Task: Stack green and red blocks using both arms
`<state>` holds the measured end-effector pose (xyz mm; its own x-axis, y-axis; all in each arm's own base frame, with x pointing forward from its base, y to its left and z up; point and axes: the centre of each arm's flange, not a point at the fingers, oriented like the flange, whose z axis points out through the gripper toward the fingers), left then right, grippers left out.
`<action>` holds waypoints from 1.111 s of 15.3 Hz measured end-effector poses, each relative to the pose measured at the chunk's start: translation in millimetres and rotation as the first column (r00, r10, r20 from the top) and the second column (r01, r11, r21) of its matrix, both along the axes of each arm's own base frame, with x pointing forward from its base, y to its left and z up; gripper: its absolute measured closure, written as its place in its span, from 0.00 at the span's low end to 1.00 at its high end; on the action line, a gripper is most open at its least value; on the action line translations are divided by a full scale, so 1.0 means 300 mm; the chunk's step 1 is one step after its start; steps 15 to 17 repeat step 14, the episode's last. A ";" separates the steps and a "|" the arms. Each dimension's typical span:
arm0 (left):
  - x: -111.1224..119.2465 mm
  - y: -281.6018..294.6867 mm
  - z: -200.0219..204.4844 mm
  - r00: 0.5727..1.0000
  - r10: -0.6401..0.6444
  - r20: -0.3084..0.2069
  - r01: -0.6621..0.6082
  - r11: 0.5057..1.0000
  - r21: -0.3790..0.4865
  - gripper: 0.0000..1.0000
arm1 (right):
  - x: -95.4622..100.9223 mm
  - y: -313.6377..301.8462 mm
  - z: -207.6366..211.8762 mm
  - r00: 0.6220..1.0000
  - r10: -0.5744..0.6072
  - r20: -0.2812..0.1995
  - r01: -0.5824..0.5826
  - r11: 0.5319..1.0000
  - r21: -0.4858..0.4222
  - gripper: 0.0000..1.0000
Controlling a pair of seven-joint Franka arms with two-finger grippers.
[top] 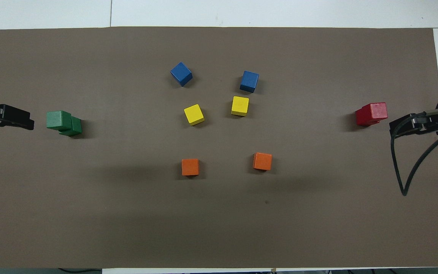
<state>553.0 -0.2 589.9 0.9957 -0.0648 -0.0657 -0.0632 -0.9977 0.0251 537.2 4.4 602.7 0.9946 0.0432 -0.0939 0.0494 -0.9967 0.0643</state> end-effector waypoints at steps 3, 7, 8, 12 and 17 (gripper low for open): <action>-0.001 -0.004 0.000 1.000 -0.002 -0.002 0.002 1.000 0.000 0.00 | 0.011 -0.006 0.008 0.999 -0.033 0.032 0.033 0.999 -0.001 0.00; -0.001 -0.010 0.000 1.000 -0.005 -0.002 0.005 1.000 0.000 0.00 | 0.011 0.000 0.008 0.997 -0.068 0.033 0.067 0.998 0.014 0.00; -0.001 -0.010 0.000 1.000 -0.005 -0.002 0.005 1.000 0.000 0.00 | 0.011 0.003 0.008 0.997 -0.076 0.033 0.076 0.997 0.020 0.00; -0.001 -0.012 0.000 1.000 -0.007 -0.002 0.007 1.000 0.000 0.00 | 0.011 0.005 0.008 0.996 -0.081 0.032 0.080 0.996 0.026 0.00; -0.001 -0.012 0.000 1.000 -0.007 -0.001 0.007 1.000 0.000 0.00 | 0.011 0.005 0.008 0.996 -0.081 0.032 0.080 0.996 0.026 0.00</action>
